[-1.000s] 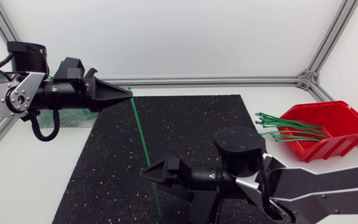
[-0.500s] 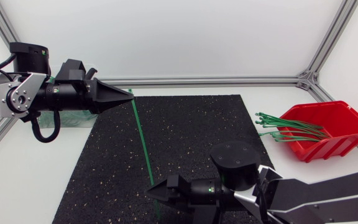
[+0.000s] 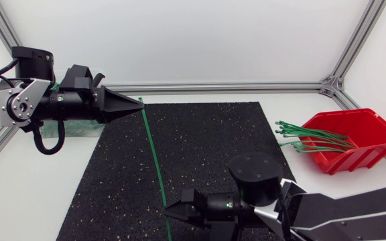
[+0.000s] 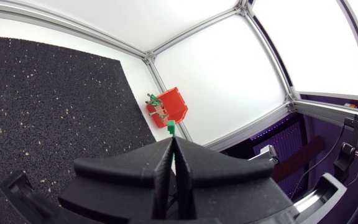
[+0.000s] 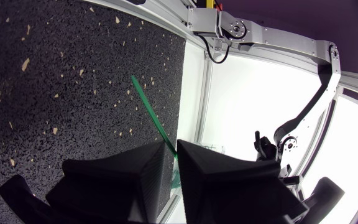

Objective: Take a green cable tie from the red box, thread the tail through the head to close it, then place it in the transparent bin on the left.

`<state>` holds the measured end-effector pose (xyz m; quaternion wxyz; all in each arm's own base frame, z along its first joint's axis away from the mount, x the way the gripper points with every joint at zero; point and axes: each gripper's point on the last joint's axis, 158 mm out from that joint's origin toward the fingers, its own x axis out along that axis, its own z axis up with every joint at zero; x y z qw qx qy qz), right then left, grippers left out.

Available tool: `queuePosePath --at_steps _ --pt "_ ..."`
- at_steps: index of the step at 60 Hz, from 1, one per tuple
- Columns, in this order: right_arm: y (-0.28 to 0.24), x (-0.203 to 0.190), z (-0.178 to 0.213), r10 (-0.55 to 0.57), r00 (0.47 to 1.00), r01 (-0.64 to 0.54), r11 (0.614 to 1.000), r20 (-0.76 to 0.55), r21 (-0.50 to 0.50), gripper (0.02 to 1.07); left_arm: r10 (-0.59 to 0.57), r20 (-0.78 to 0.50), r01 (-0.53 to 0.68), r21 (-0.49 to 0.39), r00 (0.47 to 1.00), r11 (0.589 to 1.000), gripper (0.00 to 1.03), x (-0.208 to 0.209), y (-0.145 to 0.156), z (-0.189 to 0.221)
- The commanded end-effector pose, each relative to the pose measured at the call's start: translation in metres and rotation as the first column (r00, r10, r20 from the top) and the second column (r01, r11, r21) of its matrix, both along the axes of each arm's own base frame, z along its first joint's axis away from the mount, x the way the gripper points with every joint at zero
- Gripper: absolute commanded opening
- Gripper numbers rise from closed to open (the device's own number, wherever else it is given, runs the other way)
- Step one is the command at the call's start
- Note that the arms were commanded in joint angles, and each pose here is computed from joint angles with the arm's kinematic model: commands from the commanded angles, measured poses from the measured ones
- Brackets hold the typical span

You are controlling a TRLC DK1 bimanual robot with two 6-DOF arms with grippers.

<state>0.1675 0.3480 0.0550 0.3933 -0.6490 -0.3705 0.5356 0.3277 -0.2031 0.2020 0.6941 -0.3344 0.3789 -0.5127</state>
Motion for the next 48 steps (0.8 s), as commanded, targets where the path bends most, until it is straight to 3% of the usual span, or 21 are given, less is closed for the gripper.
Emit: queuePosePath --at_steps 1,18,26,34,48 --pt "-0.004 -0.011 -0.004 0.013 1.0 -0.013 1.0 -0.002 -0.014 0.11 0.005 0.031 -0.005 0.001 0.999 1.0 0.04 0.005 0.003 0.007" --pt "-0.004 -0.028 -0.002 0.036 0.999 -0.037 0.999 -0.016 -0.016 0.1 -0.002 0.041 0.001 0.01 0.999 1.0 0.04 -0.001 0.003 0.005" --pt "-0.001 -0.033 0.011 -0.015 0.989 0.008 0.999 -0.149 -0.047 0.08 -0.012 0.082 0.01 0.034 0.997 0.999 0.04 -0.016 -0.002 0.002" --pt "0.003 -0.037 0.04 -0.079 0.942 0.081 0.997 -0.325 -0.006 0.08 -0.043 0.132 0.037 0.051 0.99 0.998 0.04 -0.042 -0.013 0.002" --pt "0.001 -0.045 0.062 -0.122 0.795 0.189 0.981 -0.594 0.052 0.08 -0.055 0.207 0.042 0.065 0.977 0.997 0.04 -0.072 -0.023 0.009"
